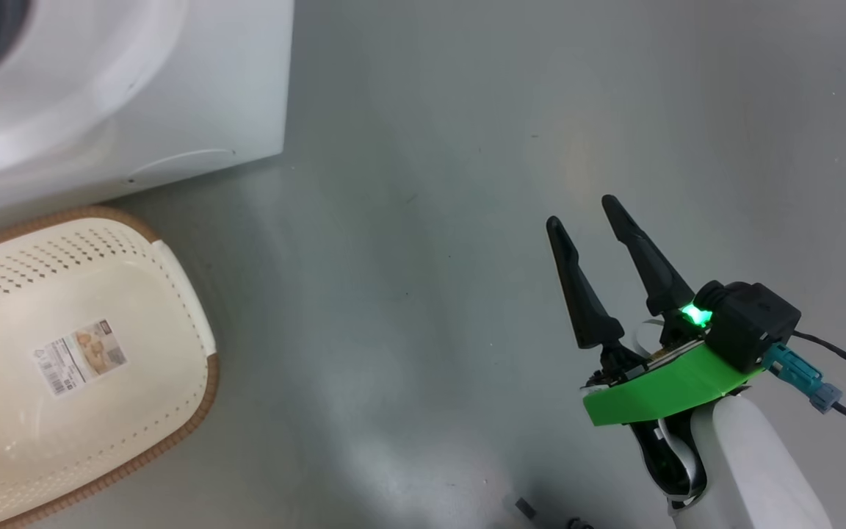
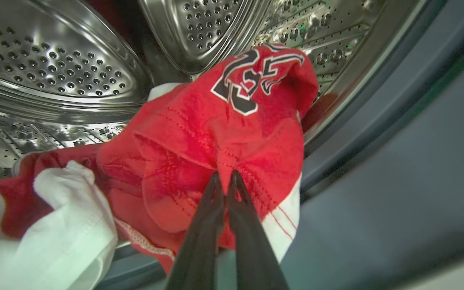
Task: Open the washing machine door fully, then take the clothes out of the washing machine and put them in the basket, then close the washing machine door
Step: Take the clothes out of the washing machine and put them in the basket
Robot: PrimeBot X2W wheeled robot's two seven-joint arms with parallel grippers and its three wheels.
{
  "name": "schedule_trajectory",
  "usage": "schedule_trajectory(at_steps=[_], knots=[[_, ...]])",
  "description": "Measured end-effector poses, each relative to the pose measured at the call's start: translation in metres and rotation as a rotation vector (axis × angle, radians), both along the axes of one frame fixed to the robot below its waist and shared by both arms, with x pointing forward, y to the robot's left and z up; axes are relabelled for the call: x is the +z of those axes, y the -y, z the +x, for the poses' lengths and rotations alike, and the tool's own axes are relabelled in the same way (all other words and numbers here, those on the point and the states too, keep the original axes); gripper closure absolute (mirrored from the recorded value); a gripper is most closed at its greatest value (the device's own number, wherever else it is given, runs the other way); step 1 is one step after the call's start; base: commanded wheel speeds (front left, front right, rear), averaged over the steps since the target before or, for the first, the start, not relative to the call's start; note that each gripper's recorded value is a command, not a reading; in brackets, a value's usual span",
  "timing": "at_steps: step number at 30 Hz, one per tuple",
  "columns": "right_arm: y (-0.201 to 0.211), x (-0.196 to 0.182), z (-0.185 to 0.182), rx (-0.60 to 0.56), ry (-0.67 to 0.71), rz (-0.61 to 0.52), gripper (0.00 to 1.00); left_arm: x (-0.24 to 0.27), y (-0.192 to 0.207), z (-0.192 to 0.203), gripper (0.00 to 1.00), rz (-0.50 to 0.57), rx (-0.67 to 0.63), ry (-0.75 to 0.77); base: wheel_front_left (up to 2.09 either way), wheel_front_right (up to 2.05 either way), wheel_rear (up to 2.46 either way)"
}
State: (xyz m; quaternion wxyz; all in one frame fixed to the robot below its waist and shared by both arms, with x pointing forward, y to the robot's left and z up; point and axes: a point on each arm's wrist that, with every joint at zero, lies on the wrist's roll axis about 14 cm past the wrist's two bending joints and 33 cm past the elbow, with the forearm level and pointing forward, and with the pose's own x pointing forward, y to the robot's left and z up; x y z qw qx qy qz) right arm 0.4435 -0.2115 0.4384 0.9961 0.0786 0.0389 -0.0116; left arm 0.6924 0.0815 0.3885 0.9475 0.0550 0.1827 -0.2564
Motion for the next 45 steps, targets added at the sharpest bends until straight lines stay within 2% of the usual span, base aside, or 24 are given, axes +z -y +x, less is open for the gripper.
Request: schedule_trajectory(at_steps=[6, 12, 20, 31, 45], knots=[[0.0, 0.01, 0.001, 0.0, 0.029, -0.003, 0.0, 0.022, 0.0, -0.003, 1.0, -0.091, 0.052, 0.06, 0.0, 0.0, 0.0], [-0.005, 0.021, 0.002, 0.016, 0.058, -0.007, 0.0, 0.03, -0.004, -0.02, 1.0, -0.149, 0.096, 0.051, 0.0, 0.0, 0.0], [-0.01, 0.036, -0.002, 0.028, 0.094, -0.013, 0.0, 0.087, -0.025, -0.031, 1.0, -0.289, 0.185, 0.149, 0.0, 0.0, 0.0], [-0.015, 0.044, -0.014, 0.03, 0.11, 0.004, 0.0, 0.104, -0.028, -0.076, 1.0, -0.372, 0.213, 0.203, 0.0, 0.0, 0.0], [-0.019, 0.054, -0.027, 0.033, 0.131, 0.017, 0.0, 0.149, -0.05, -0.124, 1.0, -0.483, 0.28, 0.356, 0.0, 0.0, 0.0]])
